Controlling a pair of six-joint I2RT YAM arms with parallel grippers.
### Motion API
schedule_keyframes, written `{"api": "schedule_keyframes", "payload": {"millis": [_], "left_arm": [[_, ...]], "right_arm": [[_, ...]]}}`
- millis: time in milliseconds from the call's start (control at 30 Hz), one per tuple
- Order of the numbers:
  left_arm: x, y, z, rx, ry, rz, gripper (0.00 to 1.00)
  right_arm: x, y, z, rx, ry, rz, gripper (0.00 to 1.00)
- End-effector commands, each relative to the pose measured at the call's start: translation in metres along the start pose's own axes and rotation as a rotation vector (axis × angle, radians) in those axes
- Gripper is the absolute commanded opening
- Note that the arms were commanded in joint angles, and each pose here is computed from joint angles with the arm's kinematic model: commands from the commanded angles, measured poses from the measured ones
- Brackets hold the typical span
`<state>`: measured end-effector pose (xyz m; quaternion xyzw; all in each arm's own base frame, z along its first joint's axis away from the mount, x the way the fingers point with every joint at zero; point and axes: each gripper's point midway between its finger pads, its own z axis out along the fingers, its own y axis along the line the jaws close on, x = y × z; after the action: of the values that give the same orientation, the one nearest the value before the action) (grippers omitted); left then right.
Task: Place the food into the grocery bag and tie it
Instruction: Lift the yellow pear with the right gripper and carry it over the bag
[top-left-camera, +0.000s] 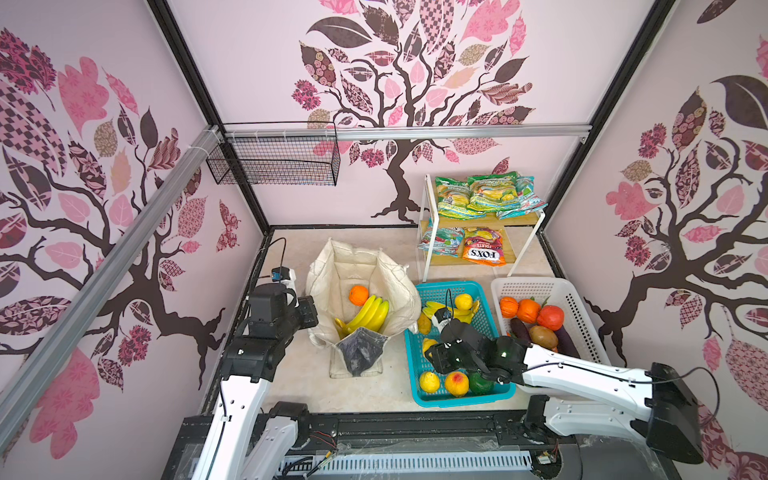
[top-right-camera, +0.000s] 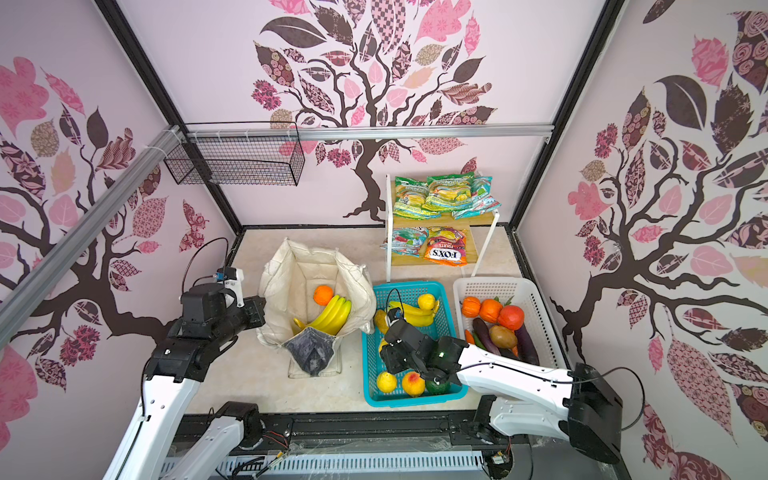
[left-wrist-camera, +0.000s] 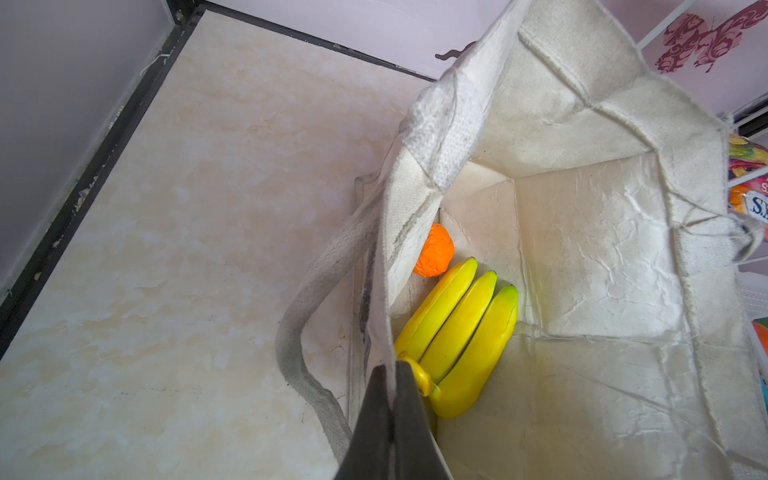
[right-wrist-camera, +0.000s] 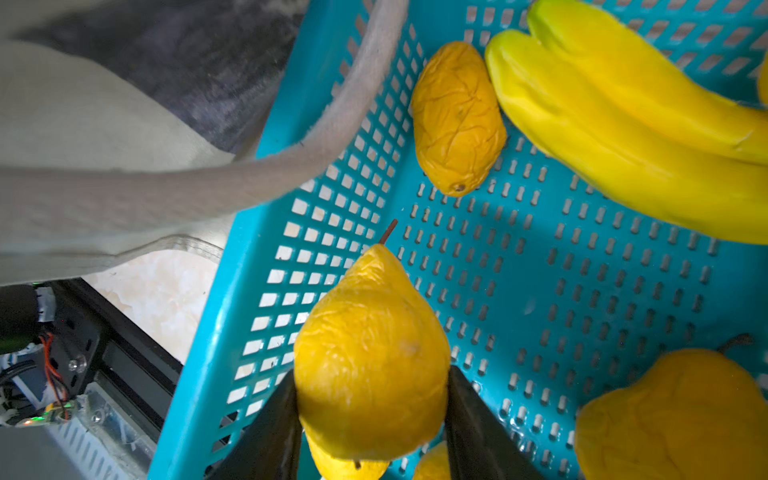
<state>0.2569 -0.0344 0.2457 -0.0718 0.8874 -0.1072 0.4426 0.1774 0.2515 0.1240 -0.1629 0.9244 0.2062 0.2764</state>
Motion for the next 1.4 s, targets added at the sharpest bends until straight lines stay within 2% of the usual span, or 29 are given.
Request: {"api": "schedule_keyframes", "payload": {"millis": [0, 333, 500, 700, 933, 1100, 1367], "left_arm": [[0.002, 0.001, 0.000, -0.004, -0.001, -0.001, 0.00], [0.001, 0.001, -0.001, -0.006, -0.005, -0.001, 0.00], [0.001, 0.001, -0.001, -0.002, -0.007, -0.001, 0.00], [0.002, -0.001, 0.000, 0.007, -0.002, 0.001, 0.00], [0.002, -0.001, 0.000, 0.010, -0.001, 0.000, 0.00], [0.002, -0.002, 0.000, 0.015, -0.002, 0.002, 0.00], [0.002, -0.003, 0.000, 0.018, -0.002, 0.003, 0.00]], "right_arm": [[-0.038, 0.006, -0.039, -0.002, -0.122, -0.027, 0.47], [-0.101, 0.037, -0.101, -0.050, -0.259, -0.135, 0.48], [-0.129, 0.063, -0.106, -0.089, -0.285, -0.195, 0.48], [-0.149, 0.100, -0.077, -0.148, -0.237, -0.281, 0.48], [-0.151, 0.142, -0.042, -0.280, -0.166, -0.333, 0.49], [-0.155, 0.154, -0.023, -0.300, -0.150, -0.351, 0.50], [-0.146, 0.167, 0.028, -0.303, -0.031, -0.387, 0.50]]}}
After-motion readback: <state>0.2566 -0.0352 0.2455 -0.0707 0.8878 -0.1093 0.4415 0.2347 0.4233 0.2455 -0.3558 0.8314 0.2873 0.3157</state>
